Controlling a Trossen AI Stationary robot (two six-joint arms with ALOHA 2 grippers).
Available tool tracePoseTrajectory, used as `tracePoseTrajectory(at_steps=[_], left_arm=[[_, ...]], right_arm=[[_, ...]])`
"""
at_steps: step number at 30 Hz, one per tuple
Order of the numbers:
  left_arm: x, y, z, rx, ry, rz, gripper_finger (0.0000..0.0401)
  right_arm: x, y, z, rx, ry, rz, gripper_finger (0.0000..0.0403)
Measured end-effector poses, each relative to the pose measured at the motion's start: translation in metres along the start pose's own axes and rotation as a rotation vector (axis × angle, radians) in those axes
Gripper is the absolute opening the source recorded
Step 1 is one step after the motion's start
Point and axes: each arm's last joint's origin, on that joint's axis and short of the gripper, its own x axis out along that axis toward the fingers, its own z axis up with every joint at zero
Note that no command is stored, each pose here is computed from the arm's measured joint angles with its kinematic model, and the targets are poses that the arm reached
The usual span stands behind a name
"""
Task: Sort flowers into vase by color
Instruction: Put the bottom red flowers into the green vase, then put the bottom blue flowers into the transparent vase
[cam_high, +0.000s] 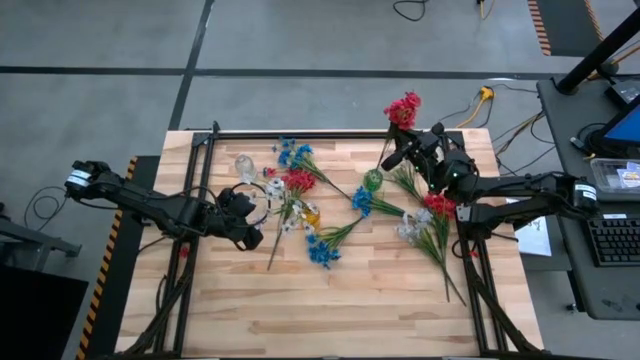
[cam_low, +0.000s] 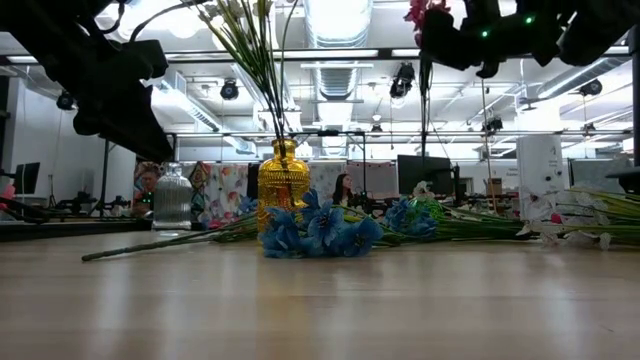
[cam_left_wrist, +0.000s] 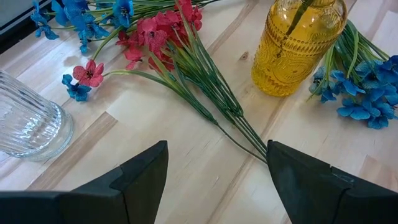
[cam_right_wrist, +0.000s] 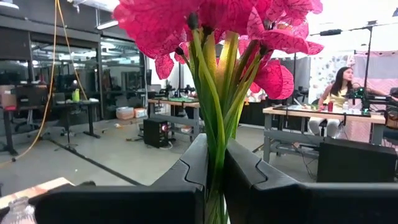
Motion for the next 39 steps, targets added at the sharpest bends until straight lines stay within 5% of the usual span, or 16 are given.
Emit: tracePoseTrajectory(at_steps=[13, 39], left_arm=[[0.0, 0.0, 0.0, 0.0, 0.0, 0.0, 0.0259], [0.0, 0.0, 0.0, -0.002, -0.001, -0.001, 0.0259]], right_arm=[[0.005, 0.006, -0.017, 0.011, 0.07, -0.005, 0.0037], [-0.009, -0.001, -0.035, -0.054, 0.354, -0.02, 0.0213]])
